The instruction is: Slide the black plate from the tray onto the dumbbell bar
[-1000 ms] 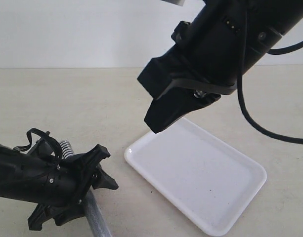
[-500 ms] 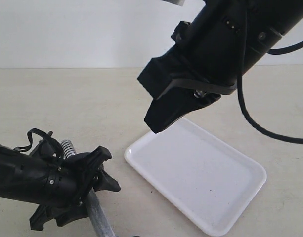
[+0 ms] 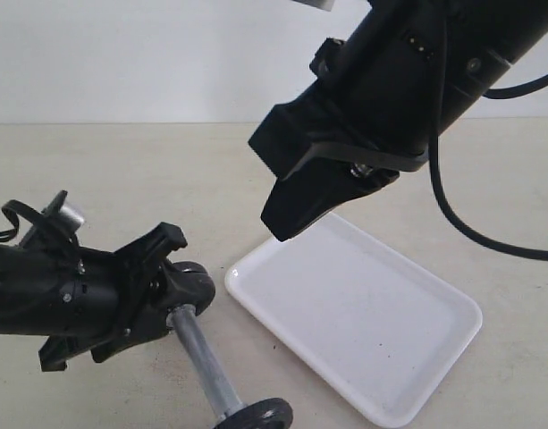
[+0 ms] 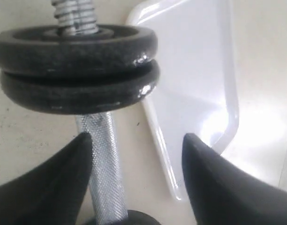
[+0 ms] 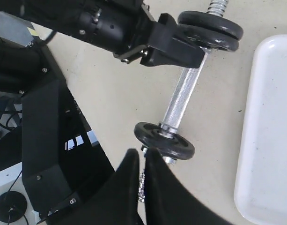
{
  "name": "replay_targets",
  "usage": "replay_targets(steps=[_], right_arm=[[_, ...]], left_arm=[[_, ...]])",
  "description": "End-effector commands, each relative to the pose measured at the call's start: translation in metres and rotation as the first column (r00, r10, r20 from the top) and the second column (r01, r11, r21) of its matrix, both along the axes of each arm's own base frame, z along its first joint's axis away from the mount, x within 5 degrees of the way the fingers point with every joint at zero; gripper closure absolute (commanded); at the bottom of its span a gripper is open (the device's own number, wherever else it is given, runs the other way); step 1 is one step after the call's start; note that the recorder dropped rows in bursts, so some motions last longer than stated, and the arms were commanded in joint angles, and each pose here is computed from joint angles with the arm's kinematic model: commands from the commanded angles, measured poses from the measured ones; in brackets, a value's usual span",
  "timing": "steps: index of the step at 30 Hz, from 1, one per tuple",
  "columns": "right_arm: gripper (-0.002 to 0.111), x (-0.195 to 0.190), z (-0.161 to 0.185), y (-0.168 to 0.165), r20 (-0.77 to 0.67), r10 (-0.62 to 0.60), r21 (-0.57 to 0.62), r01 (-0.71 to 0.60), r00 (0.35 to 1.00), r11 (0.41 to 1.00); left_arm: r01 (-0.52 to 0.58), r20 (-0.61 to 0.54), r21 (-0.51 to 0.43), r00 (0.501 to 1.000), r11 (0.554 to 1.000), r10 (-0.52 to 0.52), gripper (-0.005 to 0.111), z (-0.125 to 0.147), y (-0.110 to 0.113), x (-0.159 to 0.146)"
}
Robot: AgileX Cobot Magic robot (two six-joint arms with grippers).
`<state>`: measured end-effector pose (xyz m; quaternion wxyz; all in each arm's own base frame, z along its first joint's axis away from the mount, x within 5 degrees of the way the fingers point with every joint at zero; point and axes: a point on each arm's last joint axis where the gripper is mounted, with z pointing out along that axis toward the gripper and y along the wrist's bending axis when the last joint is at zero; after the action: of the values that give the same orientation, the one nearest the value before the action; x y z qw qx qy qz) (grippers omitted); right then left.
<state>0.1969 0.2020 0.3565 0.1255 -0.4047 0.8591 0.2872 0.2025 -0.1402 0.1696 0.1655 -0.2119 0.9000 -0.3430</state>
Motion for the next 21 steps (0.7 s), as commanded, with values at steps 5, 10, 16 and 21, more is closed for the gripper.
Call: replay_targets(steps=[5, 10, 16, 21], right_arm=[[0.108, 0.000, 0.002, -0.001, 0.008, 0.002, 0.006, -0.002, 1.000, 1.000], [0.108, 0.000, 0.002, -0.001, 0.010, 0.003, 0.006, -0.003, 1.000, 1.000], [0.108, 0.000, 0.002, -0.001, 0.011, 0.005, 0.006, -0.005, 1.000, 1.000], [0.108, 0.000, 0.002, -0.001, 0.012, 0.007, 0.006, -0.007, 1.000, 1.000]], left_arm=[[-0.006, 0.265, 0.053, 0.964, 0.999, -0.008, 0.054, 0.044, 0.014, -0.005], [-0.068, 0.433, 0.078, 0.901, 0.995, 0.028, 0.054, 0.075, 0.030, -0.013], [-0.144, 0.598, 0.098, 0.799, 0.985, 0.057, 0.054, 0.108, 0.049, -0.028], [-0.173, 0.688, 0.129, 0.725, 0.977, 0.037, 0.054, 0.124, 0.060, -0.039]])
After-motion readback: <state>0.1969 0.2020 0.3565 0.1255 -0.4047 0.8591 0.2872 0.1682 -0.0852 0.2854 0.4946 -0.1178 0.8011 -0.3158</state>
